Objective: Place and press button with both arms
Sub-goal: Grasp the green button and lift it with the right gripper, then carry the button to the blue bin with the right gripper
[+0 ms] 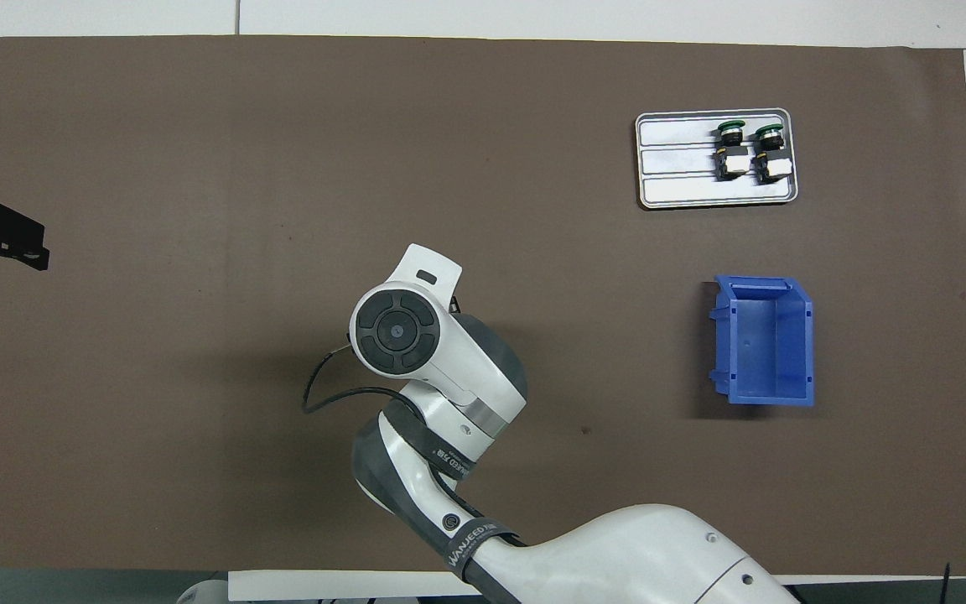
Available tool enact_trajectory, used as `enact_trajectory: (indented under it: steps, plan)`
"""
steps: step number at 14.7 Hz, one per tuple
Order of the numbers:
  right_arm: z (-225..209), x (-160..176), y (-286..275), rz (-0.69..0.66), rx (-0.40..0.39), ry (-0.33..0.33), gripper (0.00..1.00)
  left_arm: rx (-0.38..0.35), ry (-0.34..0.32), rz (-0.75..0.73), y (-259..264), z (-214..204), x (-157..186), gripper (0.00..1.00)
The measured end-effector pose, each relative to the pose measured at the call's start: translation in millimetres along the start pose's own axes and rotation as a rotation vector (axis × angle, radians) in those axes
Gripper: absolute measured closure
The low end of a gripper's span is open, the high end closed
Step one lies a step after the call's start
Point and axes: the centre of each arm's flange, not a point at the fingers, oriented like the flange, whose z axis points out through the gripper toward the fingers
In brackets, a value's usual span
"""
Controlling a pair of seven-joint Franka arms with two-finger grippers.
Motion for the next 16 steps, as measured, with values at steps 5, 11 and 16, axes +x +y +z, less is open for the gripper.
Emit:
enact_trajectory:
  steps: [5, 11, 16]
  plan:
    - [-1, -5, -4, -0.007, -0.010, -0.029, 0.67, 0.000, -0.002, 0.000, 0, 1, -1, 0.00]
    - [-96, 39, 71, 0.075, -0.036, -0.026, 0.67, 0.001, 0.002, 0.000, 0, -1, -3, 0.00]
    - [-179, -5, 249, 0.148, -0.084, -0.096, 0.67, 0.000, 0.003, -0.004, 0, -2, -3, 0.00]
